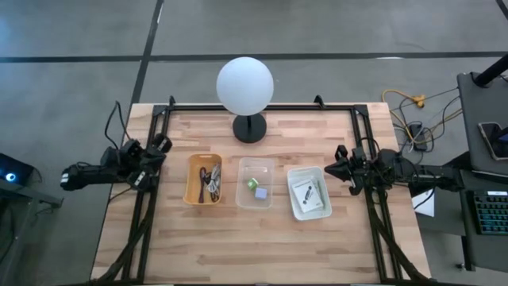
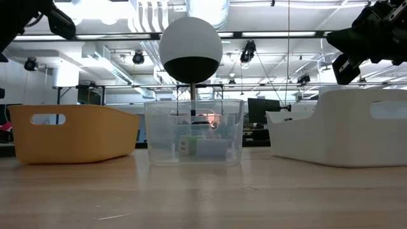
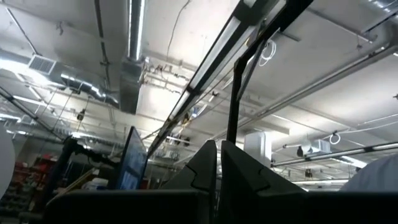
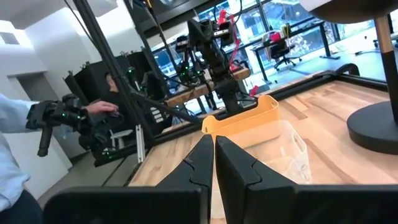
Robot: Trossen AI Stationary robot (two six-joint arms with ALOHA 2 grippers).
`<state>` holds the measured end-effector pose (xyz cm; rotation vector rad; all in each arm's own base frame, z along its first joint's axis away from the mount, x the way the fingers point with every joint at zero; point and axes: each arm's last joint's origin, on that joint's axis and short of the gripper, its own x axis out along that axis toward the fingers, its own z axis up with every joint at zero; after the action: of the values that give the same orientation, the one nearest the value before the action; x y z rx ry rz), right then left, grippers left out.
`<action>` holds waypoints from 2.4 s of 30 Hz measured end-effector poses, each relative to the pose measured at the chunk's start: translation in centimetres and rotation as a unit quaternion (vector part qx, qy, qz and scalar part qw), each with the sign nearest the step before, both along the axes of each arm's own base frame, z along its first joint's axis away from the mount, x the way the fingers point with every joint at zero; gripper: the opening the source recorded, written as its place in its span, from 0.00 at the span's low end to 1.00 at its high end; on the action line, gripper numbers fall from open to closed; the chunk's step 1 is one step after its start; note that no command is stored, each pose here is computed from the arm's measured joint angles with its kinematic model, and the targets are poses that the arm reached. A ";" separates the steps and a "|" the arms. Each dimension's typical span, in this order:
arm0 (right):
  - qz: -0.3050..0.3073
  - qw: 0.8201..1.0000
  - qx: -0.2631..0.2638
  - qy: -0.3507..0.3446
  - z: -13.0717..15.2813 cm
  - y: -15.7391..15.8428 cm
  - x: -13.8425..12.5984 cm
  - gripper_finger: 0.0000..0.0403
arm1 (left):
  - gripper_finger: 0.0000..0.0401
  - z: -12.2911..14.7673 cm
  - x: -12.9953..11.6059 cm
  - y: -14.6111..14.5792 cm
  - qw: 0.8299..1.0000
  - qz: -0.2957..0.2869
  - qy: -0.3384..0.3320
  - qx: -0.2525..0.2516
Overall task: Pick and place items into bin
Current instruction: Return to Home Position
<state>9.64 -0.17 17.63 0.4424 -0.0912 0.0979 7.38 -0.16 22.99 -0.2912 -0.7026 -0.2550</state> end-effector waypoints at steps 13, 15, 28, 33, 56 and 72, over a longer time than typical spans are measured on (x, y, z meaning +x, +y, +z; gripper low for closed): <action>-0.001 1.000 0.001 0.024 -0.4 0.0 0.2 0.02 | 0.02 -0.2 0.4 0.0 1.000 0.000 0.019 -0.001; -0.001 1.000 0.001 0.027 -0.4 0.0 0.3 0.02 | 0.02 -0.3 0.6 0.0 1.000 0.001 0.024 -0.001; -0.001 1.000 0.000 -0.006 0.2 0.0 0.1 0.02 | 0.02 -0.7 1.5 0.1 0.998 0.001 0.060 -0.003; -0.001 1.000 -0.001 -0.006 0.2 0.0 0.0 0.02 | 0.02 -0.5 1.1 0.1 0.999 0.002 0.042 -0.003; -0.001 0.999 0.002 0.046 -0.8 0.0 0.2 0.02 | 0.02 -3.2 2.4 0.2 0.970 0.005 0.242 -0.012; -0.005 0.999 0.002 0.032 -0.5 -0.1 0.2 0.02 | 0.02 -3.7 2.2 0.2 0.966 0.009 0.257 -0.014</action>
<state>9.81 -0.27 17.10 0.4483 -0.0303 0.0729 9.59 0.09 19.33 -0.3595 -0.1951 -0.1427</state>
